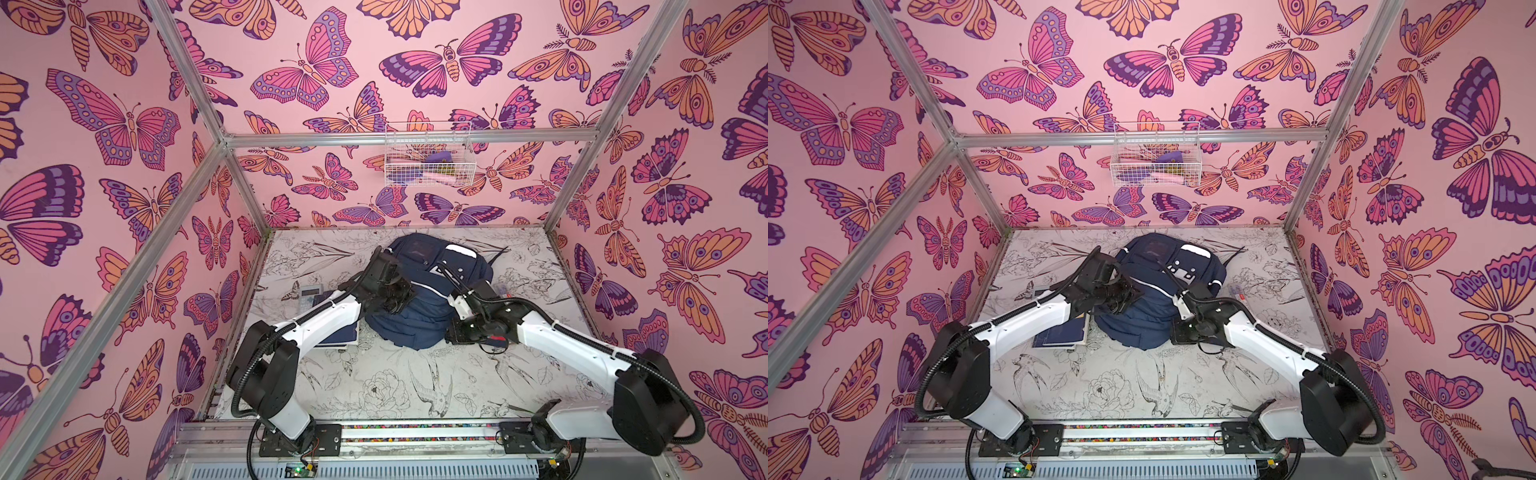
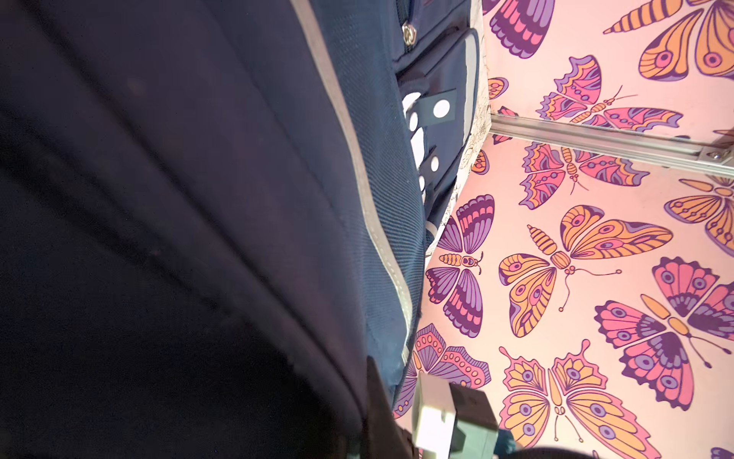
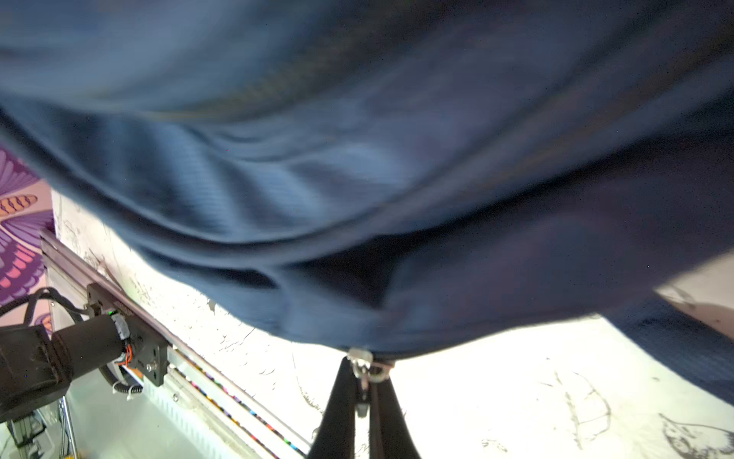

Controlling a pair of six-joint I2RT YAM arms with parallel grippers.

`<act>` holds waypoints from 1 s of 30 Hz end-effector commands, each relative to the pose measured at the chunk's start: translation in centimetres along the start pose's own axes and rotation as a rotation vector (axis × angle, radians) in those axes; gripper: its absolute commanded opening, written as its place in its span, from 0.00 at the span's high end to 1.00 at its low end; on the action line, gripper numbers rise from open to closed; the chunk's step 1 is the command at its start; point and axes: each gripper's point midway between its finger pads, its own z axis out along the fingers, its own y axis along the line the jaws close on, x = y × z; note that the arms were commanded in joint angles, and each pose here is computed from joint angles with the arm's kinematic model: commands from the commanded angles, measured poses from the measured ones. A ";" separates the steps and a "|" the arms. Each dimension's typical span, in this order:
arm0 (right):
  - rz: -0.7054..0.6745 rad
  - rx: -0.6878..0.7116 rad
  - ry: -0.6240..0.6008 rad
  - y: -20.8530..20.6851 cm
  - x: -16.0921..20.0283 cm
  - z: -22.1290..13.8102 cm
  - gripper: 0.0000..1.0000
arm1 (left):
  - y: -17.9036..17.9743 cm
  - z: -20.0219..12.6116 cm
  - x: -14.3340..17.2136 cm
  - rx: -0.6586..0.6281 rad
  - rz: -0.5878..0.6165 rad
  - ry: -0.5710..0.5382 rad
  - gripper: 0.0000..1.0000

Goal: Pack books, pencil case, and school supplies into a backpack
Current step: Unzip the student bag at the center of the table.

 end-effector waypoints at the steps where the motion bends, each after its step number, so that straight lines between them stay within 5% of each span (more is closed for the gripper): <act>1: -0.028 0.000 0.097 2.7 1.0 1.5 1.00 | -3.0 -0.9 -0.1 0.131 0.008 -0.035 1.00; 8: -0.038 -0.089 0.056 7.3 -2.2 2.9 1.00 | -0.7 -0.4 0.2 0.103 -0.024 -0.045 1.00; 9: -0.038 -0.076 0.054 6.9 -2.2 2.6 1.00 | 0.0 -0.6 -0.5 0.092 -0.028 -0.053 0.95; 12: -0.027 -0.042 0.081 5.0 -1.2 1.8 1.00 | 1.9 -1.9 -3.0 -0.002 0.013 -0.087 0.47; 20: -0.056 0.039 0.100 1.9 0.7 0.1 1.00 | 5.7 -2.7 -6.7 -0.137 0.060 -0.062 0.24; 30: -0.060 0.028 0.106 2.0 0.9 0.0 1.00 | 5.4 1.5 -7.2 -0.125 0.071 0.041 0.44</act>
